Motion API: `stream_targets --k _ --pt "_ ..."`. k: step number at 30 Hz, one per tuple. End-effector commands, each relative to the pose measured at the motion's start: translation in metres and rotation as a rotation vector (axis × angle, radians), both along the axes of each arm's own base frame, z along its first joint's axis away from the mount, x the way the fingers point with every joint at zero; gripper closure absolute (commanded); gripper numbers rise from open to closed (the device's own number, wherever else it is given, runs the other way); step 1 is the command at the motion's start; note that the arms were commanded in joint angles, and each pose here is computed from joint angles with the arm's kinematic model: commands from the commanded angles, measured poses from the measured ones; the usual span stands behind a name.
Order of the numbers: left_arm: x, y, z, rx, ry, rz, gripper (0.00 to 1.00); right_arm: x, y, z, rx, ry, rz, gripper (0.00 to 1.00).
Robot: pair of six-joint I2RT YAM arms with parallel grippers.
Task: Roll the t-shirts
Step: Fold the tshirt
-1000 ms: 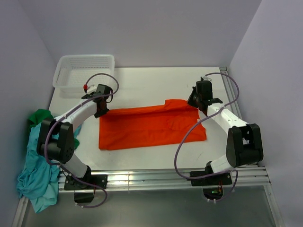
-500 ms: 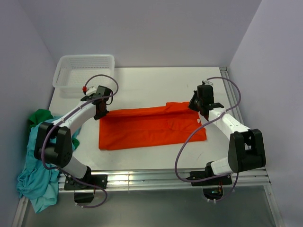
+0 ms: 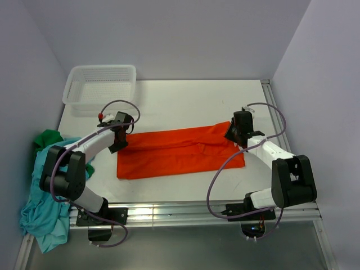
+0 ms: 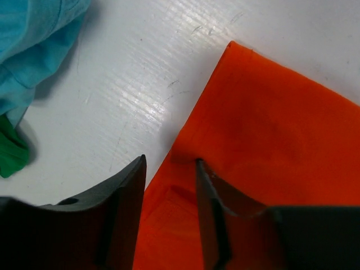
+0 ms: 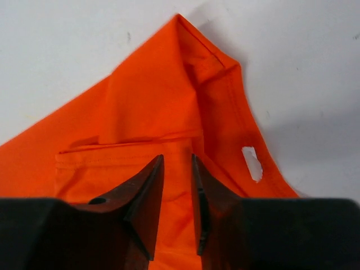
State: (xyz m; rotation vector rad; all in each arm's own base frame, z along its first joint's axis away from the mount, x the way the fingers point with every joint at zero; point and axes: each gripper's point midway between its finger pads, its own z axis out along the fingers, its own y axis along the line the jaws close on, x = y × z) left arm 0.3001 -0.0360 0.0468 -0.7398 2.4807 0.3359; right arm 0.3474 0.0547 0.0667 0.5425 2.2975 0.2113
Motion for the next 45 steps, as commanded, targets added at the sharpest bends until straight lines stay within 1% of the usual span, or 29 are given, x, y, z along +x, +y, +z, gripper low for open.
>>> stream_targets --k 1,2,3,4,7,9,11,13,14,16,17,21,22,24,29,33,37,42,43,45 --pt "0.009 -0.001 0.017 -0.018 -0.090 0.017 0.52 0.001 -0.010 0.009 -0.012 -0.061 -0.053 0.65" --pt "0.009 -0.001 0.020 -0.016 -0.097 0.018 0.48 0.001 -0.011 0.016 -0.011 -0.086 -0.061 0.62" --pt "0.009 -0.001 0.028 -0.023 -0.119 0.021 0.41 0.000 -0.012 0.017 -0.011 -0.097 -0.065 0.62" --pt "0.009 -0.001 0.032 -0.025 -0.128 0.023 0.39 -0.001 -0.013 0.021 -0.011 -0.113 -0.069 0.62" --pt "0.012 -0.004 0.051 -0.052 -0.186 0.022 0.35 0.003 -0.007 0.042 0.013 -0.171 -0.033 0.60" --pt "0.016 -0.010 0.062 -0.082 -0.218 -0.003 0.35 0.005 0.001 0.045 0.026 -0.166 0.007 0.60" --pt "0.023 -0.017 0.069 -0.111 -0.241 -0.028 0.36 0.012 0.011 0.052 0.032 -0.174 0.050 0.59" --pt "0.026 -0.020 0.067 -0.112 -0.228 -0.041 0.37 0.017 0.026 0.057 0.041 -0.180 0.111 0.60" --pt "0.030 -0.024 0.067 -0.118 -0.232 -0.052 0.39 0.019 0.032 0.051 0.043 -0.160 0.135 0.60" --pt "0.033 -0.030 0.059 -0.128 -0.207 -0.078 0.45 0.027 0.042 0.052 0.042 -0.153 0.166 0.61" --pt "0.036 -0.032 0.057 -0.132 -0.204 -0.083 0.46 0.029 0.048 0.041 0.034 -0.123 0.187 0.63" --pt "0.042 -0.040 0.037 -0.147 -0.161 -0.108 0.57 0.043 0.072 0.030 0.062 -0.087 0.247 0.67" --pt "0.044 -0.041 0.035 -0.146 -0.157 -0.108 0.58 0.044 0.077 0.018 0.065 -0.054 0.257 0.67" --pt "0.047 -0.041 0.028 -0.135 -0.144 -0.107 0.61 0.051 0.087 0.016 0.071 -0.044 0.281 0.67" --pt "0.051 -0.032 0.014 -0.086 -0.104 -0.084 0.62 0.057 0.108 -0.010 0.097 0.023 0.328 0.64" --pt "0.053 -0.026 0.004 -0.080 -0.092 -0.072 0.63 0.059 0.119 -0.020 0.116 0.044 0.359 0.63" --pt "0.054 -0.027 -0.004 -0.082 -0.078 -0.073 0.64 0.052 0.128 -0.023 0.138 0.060 0.395 0.62" --pt "0.055 -0.029 -0.009 -0.095 -0.072 -0.074 0.65 0.032 0.135 -0.015 0.184 0.049 0.436 0.66" --pt "0.055 -0.030 -0.009 -0.096 -0.073 -0.074 0.65 0.027 0.138 -0.007 0.203 0.036 0.453 0.69" --pt "0.055 -0.030 -0.008 -0.096 -0.073 -0.074 0.66 0.015 0.138 -0.009 0.221 0.047 0.471 0.72"
